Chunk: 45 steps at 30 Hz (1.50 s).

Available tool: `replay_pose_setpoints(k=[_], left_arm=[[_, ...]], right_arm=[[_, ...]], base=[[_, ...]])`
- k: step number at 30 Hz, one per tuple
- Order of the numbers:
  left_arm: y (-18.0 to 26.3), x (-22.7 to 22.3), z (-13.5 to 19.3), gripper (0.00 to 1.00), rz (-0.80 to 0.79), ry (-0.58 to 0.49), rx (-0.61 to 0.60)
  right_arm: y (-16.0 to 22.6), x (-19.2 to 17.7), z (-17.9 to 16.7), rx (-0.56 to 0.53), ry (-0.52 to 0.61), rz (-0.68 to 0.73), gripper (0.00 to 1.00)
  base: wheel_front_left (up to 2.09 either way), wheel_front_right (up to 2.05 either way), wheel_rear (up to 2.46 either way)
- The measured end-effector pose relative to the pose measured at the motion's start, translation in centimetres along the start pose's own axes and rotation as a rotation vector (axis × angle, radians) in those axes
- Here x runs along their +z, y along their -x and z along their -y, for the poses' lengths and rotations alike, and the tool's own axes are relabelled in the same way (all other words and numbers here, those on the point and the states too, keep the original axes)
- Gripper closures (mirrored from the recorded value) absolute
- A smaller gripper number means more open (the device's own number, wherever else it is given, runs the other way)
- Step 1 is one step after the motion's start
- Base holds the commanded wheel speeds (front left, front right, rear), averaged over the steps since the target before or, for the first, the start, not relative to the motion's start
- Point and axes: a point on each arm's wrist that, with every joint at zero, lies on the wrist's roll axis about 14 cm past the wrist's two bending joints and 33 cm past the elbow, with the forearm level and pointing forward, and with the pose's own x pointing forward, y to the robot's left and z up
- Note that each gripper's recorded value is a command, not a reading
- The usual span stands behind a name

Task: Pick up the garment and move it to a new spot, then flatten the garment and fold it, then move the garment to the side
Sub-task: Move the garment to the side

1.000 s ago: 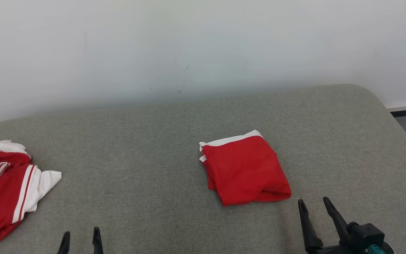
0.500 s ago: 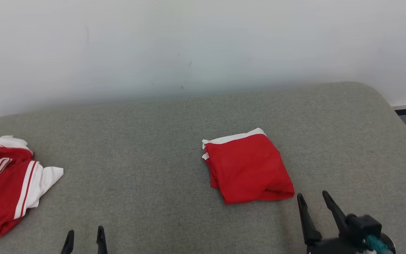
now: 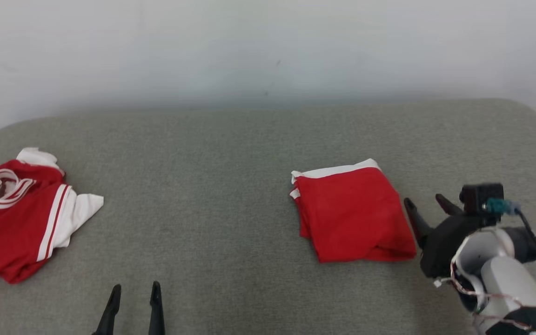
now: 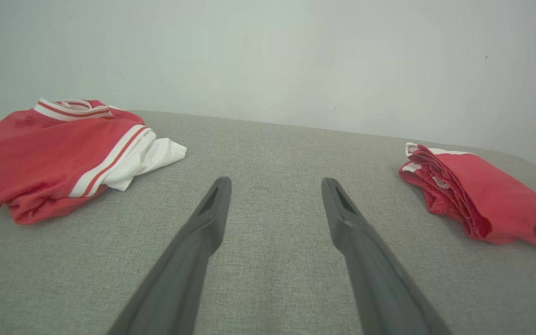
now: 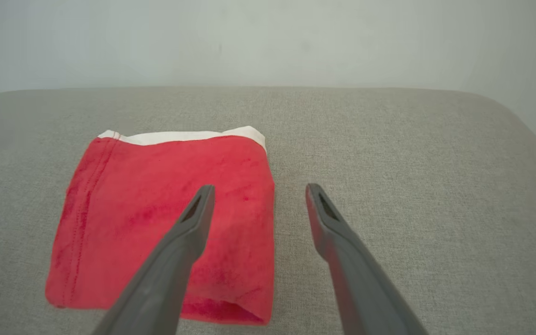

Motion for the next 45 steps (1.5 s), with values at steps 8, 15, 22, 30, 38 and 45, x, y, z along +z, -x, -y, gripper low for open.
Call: replay_pose_setpoints(k=[8,15,22,30,38,45], left_arm=[[-0.9,-0.3,-0.3,0.00,-0.007,0.003,0.011],[-1.6,-0.9,-0.9,0.00,-0.028,0.006,0.036],[-2.2,-1.8,-1.9,0.00,-0.052,-0.001,0.065],[-3.5,-2.1,-1.6,0.00,-0.055,0.004,0.048],[-5.7,-1.9,-0.8,0.00,-0.032,0.002,0.004],[-9.1,-1.8,1.5,0.00,0.006,-0.011,-0.091]], right_arm=[[-3.8,-2.7,1.4,-0.021,0.039,-0.256,0.00],[-6.1,-5.4,0.5,-0.004,0.016,-0.380,0.00],[-7.2,-8.8,-1.0,0.035,0.001,-0.526,0.52],[-7.7,-8.2,-0.9,0.065,0.142,-0.525,1.00],[-7.0,-6.5,2.2,0.039,0.324,-0.504,1.00],[-4.9,-4.3,9.6,-0.087,0.448,-0.482,1.00]], base=[[0.00,0.00,0.00],[0.00,0.00,0.00],[0.00,0.00,0.00],[0.00,0.00,0.00],[0.00,0.00,0.00],[0.00,0.00,0.00]])
